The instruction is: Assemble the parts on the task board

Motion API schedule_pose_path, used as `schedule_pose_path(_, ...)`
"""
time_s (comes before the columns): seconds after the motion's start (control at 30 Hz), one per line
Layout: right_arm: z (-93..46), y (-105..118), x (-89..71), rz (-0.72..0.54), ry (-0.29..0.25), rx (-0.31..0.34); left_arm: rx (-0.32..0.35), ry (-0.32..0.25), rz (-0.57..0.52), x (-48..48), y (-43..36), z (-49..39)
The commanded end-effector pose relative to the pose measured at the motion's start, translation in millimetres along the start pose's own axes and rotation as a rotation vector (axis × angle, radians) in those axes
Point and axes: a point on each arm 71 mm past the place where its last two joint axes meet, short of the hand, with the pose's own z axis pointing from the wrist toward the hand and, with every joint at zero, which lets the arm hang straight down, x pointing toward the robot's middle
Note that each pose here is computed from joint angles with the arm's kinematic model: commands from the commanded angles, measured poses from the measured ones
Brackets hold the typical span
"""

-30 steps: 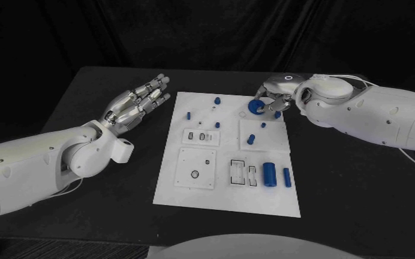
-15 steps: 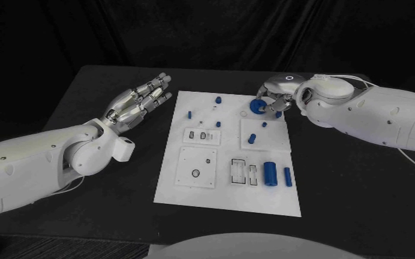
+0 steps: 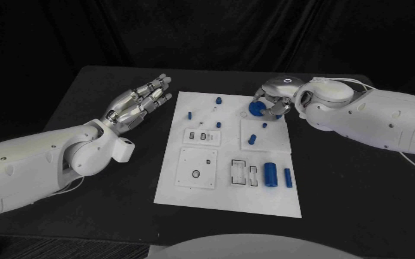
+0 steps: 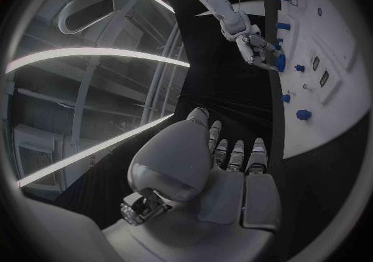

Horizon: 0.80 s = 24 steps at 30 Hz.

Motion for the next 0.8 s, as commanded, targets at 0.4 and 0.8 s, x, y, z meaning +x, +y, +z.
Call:
schedule_pose_path(0.4, 26.2, 49, -35.2, 0.082, -0.067, -0.126, 0.036, 0.016, -0.010, 3.1, -2.7, 1.6)
schedule_pose_path(0.8, 54.5, 76, -34.4, 0.081, -0.052, -0.183, 0.033, 0.026, -0.015, 5.5, -1.3, 5.0)
